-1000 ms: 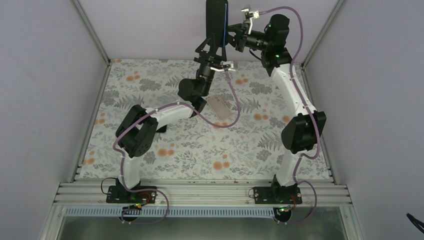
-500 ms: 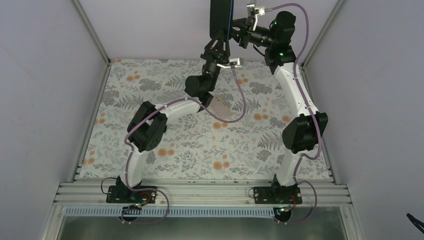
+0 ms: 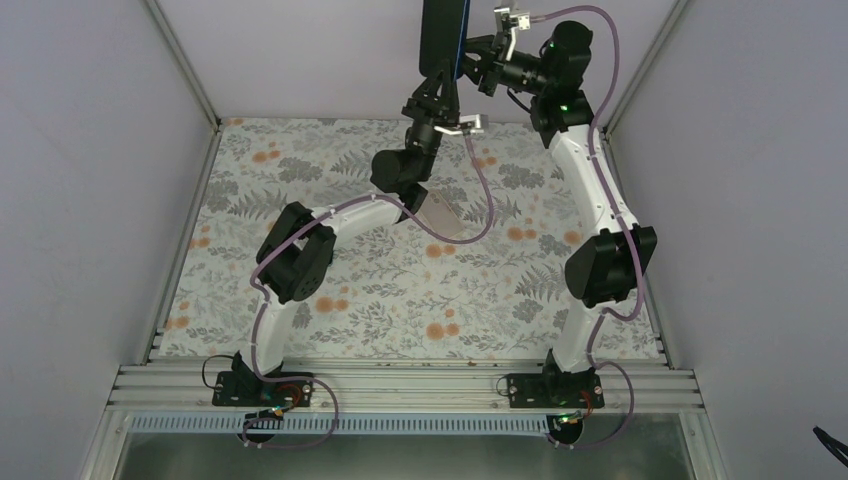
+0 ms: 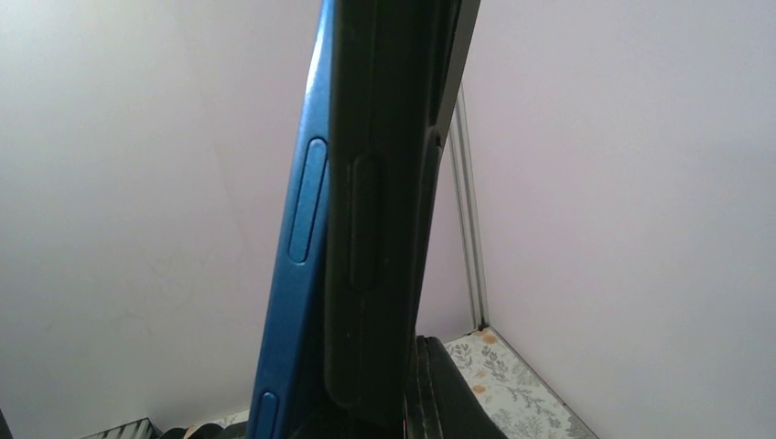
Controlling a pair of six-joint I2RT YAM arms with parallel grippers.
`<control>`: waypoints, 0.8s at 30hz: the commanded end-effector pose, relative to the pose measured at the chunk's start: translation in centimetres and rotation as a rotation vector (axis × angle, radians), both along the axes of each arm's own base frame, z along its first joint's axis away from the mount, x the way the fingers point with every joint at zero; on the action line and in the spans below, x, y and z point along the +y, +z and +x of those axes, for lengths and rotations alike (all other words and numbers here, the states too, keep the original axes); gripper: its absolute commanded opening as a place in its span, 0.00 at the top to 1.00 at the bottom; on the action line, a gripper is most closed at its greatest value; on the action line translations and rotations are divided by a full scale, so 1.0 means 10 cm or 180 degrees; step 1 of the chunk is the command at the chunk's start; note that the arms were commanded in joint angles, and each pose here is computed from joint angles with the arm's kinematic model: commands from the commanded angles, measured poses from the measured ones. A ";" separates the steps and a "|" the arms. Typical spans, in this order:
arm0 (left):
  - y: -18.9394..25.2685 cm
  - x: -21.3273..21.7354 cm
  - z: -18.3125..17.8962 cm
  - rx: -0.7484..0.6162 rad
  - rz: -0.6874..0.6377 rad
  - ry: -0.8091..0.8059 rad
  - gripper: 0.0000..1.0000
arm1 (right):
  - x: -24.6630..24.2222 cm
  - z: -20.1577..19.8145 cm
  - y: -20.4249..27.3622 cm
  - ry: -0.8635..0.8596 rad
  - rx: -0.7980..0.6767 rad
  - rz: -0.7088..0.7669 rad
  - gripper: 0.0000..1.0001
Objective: Take the phone out of the phone case
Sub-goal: Remove the phone case from the phone.
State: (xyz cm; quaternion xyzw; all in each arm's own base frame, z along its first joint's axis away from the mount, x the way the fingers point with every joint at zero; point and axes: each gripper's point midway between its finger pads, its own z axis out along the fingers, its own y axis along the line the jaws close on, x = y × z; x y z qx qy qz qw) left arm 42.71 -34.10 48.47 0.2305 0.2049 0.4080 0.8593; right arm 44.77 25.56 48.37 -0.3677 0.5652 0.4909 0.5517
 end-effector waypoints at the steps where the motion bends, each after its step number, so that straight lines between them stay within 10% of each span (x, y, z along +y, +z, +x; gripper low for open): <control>1: 1.16 1.73 -0.57 -0.0791 -0.1465 0.0582 0.90 | 0.13 -0.35 -0.88 0.1117 0.1103 -0.0294 0.97; 12: 1.09 1.66 -0.54 0.0105 -0.1339 0.0198 0.88 | -0.39 0.70 -1.55 -0.0563 0.0731 -0.1210 0.97; 24: 0.69 1.36 -0.35 0.1094 -0.0549 0.0307 0.88 | -0.60 0.53 -1.73 -0.0690 0.0563 -0.1613 0.97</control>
